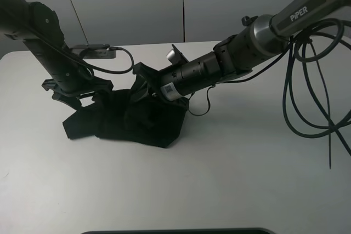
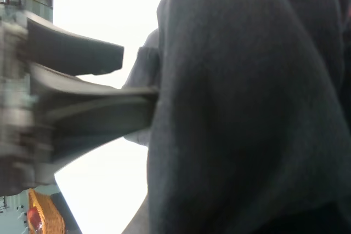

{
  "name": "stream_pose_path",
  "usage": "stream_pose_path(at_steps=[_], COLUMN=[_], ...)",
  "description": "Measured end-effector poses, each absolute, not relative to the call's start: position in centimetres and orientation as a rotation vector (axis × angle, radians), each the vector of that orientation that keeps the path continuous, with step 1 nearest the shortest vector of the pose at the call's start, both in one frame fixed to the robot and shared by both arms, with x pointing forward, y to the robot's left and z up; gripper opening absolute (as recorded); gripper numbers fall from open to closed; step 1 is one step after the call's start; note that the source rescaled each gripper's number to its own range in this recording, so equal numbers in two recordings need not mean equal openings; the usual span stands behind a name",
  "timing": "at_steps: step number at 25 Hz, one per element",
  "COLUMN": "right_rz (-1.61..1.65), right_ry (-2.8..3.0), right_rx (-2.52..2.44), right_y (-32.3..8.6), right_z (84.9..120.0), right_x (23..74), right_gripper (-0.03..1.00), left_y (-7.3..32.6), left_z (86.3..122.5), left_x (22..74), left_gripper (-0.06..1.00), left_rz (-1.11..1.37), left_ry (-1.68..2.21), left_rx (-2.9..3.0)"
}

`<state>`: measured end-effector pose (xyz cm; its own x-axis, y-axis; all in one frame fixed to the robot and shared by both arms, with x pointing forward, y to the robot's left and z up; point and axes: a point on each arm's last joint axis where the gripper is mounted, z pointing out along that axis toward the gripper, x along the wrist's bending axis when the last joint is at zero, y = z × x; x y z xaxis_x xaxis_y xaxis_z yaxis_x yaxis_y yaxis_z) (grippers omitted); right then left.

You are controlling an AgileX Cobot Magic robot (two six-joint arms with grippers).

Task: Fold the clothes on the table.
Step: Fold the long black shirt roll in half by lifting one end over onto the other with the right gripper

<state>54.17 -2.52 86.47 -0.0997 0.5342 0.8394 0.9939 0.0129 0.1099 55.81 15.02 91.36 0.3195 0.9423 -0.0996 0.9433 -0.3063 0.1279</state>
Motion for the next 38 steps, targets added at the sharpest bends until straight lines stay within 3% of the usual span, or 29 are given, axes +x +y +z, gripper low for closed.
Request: stream_pose_path(at_steps=[5, 7, 9, 11, 13, 15, 19, 25, 30, 34, 38], right_rz=[-0.987, -1.000, -1.020, -1.035, -1.060, -1.096, -1.137, -1.229, -1.305, -1.235, -1.092], right_ry=[-1.700, -1.726, -1.758, -1.773, -1.773, -1.803, -1.889, -1.931, -2.155, -2.431, -2.645], right_rx=[-1.573, -1.554, -1.521, -1.474, -1.409, -1.341, -1.210, -1.100, -0.972, -0.955, -1.018], right_y=[-2.5, -2.5, -2.5, -2.4, -2.0, -1.2, 0.7, 0.9, 0.0, -1.8, -4.0], right_z=[86.5, 86.5, 86.5, 86.6, 87.1, 87.7, 88.3, 91.0, 95.6, 96.8, 95.7], right_x=[54.2, 54.2, 54.2, 54.0, 54.0, 53.9, 52.8, 52.4, 51.9, 51.4, 50.8], right_gripper=[0.08, 0.13, 0.31, 0.61, 0.77, 0.77, 0.65, 0.74, 0.75, 0.75, 0.91], left_y=[14.3, 14.1, 13.9, 13.7, 13.7, 13.7, 13.7, 13.7, 13.7, 13.6, 13.1], left_z=[96.1, 97.5, 98.7, 99.2, 99.5, 99.5, 99.5, 99.5, 99.5, 99.5, 99.6], left_x=[57.3, 57.7, 58.1, 58.3, 58.5, 58.4, 58.4, 58.4, 58.4, 58.4, 58.1], left_gripper=[0.99, 0.99, 0.99, 0.99, 0.99, 0.99, 0.99, 0.99, 0.99, 0.99, 0.99], left_rz=[0.055, 0.059, 0.065, 0.070, 0.075, 0.074, 0.072, 0.073, 0.076, 0.065, -0.011], left_ry=[1.667, 1.654, 1.642, 1.635, 1.631, 1.631, 1.632, 1.626, 1.623, 1.598, 1.549], left_rx=[2.363, 2.358, 2.352, 2.347, 2.342, 2.343, 2.345, 2.349, 2.352, 2.362, 2.355])
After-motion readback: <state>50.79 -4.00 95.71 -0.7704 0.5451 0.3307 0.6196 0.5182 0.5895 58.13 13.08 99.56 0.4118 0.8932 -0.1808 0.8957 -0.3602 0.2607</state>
